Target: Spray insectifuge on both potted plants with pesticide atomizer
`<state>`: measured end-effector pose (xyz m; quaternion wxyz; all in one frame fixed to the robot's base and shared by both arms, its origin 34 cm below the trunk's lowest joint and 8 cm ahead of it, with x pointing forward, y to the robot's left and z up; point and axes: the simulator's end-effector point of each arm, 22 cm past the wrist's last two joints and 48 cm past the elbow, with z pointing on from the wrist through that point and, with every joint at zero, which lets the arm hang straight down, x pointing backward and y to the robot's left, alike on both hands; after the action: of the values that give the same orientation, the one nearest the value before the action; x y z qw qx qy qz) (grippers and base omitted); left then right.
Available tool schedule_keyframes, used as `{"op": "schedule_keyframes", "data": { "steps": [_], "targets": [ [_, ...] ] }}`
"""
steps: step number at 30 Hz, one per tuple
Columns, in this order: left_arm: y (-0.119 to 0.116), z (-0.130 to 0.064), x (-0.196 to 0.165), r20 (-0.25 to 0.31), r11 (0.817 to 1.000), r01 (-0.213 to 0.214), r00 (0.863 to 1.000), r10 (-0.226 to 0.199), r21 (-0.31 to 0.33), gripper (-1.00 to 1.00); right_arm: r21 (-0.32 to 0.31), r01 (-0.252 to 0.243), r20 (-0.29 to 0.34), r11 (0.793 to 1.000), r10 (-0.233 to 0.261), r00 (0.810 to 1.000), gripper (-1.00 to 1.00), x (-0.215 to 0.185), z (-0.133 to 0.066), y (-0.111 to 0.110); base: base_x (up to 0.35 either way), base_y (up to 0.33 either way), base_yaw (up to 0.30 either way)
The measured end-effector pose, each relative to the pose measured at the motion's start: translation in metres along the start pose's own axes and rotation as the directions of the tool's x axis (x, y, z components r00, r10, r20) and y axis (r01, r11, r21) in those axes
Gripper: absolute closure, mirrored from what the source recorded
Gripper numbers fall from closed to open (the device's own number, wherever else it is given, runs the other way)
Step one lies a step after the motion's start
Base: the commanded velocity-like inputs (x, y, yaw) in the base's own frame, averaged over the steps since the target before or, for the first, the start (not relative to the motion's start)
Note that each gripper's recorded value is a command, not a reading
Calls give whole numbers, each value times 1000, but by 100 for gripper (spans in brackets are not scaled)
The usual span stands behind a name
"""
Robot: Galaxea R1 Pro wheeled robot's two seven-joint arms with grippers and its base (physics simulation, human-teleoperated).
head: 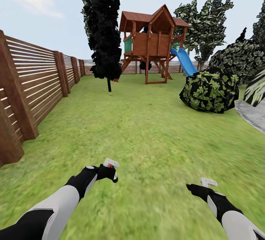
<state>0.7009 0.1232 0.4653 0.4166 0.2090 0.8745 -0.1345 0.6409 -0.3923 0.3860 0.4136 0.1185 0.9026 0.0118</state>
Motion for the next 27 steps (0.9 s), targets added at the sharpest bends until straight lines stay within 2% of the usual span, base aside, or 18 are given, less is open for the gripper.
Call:
{"op": "schedule_keyframes", "data": {
  "steps": [27],
  "targets": [
    [0,0,0,0,1000,0,1000,0,1,100,0,0,0,1000,0,1000,-100,0,0,0,336,0,0]
  ]
}}
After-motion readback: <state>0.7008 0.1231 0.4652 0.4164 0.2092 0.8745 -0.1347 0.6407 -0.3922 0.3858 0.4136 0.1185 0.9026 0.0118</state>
